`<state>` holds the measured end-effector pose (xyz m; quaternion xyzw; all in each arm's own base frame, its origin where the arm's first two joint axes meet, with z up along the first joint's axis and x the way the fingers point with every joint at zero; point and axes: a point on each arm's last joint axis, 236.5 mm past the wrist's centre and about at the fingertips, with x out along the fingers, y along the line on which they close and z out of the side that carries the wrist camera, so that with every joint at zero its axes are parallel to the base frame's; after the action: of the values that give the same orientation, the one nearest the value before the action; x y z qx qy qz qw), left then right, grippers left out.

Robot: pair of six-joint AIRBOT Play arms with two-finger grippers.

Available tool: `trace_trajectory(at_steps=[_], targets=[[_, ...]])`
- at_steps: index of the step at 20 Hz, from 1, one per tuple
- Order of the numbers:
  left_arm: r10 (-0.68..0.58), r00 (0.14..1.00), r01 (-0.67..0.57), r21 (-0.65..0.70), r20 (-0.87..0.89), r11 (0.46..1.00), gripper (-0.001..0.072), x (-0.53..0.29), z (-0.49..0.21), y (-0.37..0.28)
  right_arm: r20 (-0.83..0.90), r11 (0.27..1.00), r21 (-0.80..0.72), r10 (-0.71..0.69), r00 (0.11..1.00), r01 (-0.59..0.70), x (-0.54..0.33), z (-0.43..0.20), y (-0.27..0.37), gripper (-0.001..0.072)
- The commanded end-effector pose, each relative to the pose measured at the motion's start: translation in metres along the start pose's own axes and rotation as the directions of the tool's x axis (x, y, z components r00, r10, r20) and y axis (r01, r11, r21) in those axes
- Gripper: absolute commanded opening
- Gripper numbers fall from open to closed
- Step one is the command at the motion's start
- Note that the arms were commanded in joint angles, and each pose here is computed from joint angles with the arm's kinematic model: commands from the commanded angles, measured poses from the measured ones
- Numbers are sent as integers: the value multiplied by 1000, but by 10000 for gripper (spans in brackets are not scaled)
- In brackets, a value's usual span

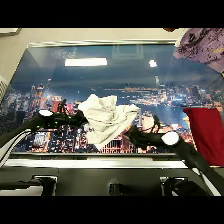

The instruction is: Fold the clothes and pants, and hang the long-sleeved shirts on hangers.

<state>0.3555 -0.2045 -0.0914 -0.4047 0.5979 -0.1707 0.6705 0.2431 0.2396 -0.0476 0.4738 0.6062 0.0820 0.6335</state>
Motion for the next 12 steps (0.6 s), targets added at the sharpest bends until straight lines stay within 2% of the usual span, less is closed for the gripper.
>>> trace_trajectory(at_steps=[1,5,12], targets=[[-3,1000,3,0,-6,1000,17,0,-1,-1,-3,995,101,-24,1000,24,42,-7,-18,360],[-5,1000,5,0,-12,1000,17,0,-3,-1,-15,998,56,43,999,-42,61,3,4,356],[-5,1000,5,0,-13,1000,17,0,-3,-1,-25,998,68,5,1000,-3,80,10,-4,340]])
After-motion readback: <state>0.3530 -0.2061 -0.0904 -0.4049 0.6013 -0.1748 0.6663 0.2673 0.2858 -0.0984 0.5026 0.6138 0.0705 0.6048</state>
